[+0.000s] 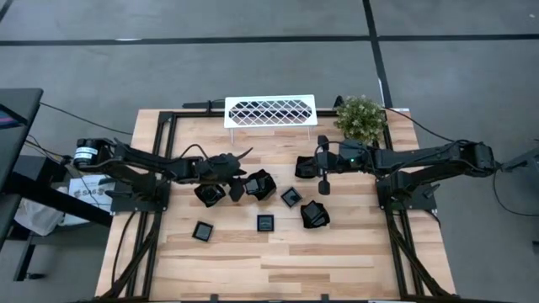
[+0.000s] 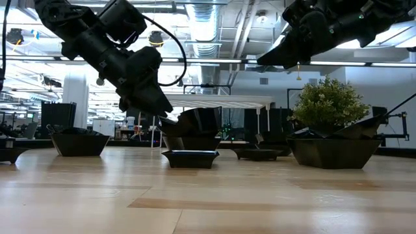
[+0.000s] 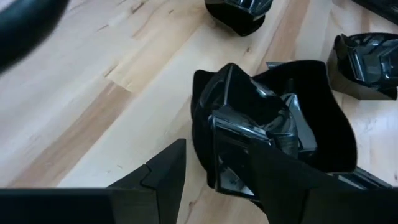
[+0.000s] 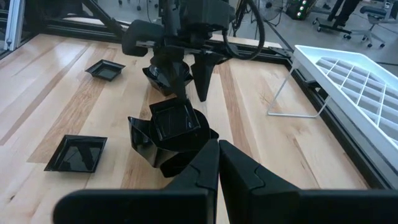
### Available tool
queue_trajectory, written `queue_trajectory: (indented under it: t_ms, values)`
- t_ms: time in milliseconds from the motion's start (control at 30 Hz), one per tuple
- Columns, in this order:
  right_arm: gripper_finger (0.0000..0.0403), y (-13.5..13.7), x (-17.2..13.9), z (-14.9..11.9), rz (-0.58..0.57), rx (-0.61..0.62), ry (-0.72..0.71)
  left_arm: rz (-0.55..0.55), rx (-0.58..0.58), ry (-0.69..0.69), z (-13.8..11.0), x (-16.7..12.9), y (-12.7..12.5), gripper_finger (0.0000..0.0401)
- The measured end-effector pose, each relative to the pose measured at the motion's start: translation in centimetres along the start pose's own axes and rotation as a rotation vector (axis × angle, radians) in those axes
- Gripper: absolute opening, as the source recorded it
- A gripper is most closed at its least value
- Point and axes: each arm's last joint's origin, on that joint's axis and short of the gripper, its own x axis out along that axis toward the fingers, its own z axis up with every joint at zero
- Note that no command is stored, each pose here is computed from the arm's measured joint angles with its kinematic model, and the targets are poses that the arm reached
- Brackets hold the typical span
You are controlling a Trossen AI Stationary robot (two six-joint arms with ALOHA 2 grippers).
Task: Pick & Place Mini shaped plates
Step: Put the black square plate on the shelf
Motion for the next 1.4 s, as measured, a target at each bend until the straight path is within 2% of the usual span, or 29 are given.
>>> queue_trajectory:
  t_ms: [933, 1400]
  values:
    - [0.0006, 0.02, 0.0, -0.1, 0.001, 0.0, 0.011, -0.045, -0.104, 0.051, -0.29, 0.0, -0.02, 0.0172]
    - [0.0006, 0.02, 0.0, -0.1, 0.001, 0.0, 0.011, -0.046, -0.102, 0.068, -0.44, -0.01, 0.01, 0.0172]
